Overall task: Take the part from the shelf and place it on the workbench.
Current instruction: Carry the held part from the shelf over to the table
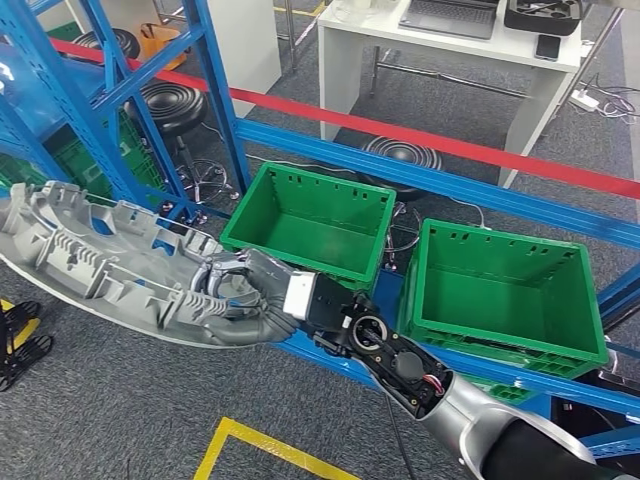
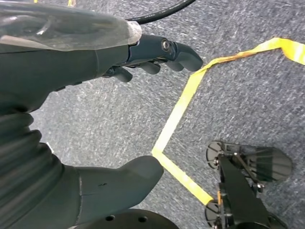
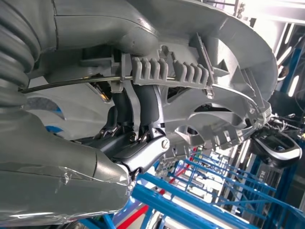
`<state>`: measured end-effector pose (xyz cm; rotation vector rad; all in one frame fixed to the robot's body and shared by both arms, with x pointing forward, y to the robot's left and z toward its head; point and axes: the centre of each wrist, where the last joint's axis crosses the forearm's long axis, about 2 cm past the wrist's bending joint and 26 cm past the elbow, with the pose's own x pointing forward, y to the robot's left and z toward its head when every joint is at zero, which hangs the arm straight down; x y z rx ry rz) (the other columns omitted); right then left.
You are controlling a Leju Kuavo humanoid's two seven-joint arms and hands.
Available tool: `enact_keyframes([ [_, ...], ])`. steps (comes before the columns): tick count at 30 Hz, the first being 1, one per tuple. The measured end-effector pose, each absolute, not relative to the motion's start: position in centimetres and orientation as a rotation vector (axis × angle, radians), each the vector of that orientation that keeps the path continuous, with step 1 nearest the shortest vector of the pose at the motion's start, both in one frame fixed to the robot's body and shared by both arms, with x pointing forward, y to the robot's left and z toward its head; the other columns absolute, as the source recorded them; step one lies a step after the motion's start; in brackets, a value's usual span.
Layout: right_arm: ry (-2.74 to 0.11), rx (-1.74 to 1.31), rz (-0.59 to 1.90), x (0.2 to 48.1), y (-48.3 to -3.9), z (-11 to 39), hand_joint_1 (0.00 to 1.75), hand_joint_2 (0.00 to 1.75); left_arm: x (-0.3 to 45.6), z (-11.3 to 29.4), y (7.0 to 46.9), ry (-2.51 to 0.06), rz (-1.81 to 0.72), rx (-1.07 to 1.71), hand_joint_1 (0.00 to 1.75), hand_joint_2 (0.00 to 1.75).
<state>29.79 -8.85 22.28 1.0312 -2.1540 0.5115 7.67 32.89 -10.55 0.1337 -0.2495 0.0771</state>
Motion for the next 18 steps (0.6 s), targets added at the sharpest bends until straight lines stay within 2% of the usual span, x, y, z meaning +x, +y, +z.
enact_keyframes([
  [18,-2.133,1.025,0.528,29.86,-8.88,21.9,1.75,1.75,7.06,-10.7,32.21,-0.21,0.075,0.125,0.0,1.75],
])
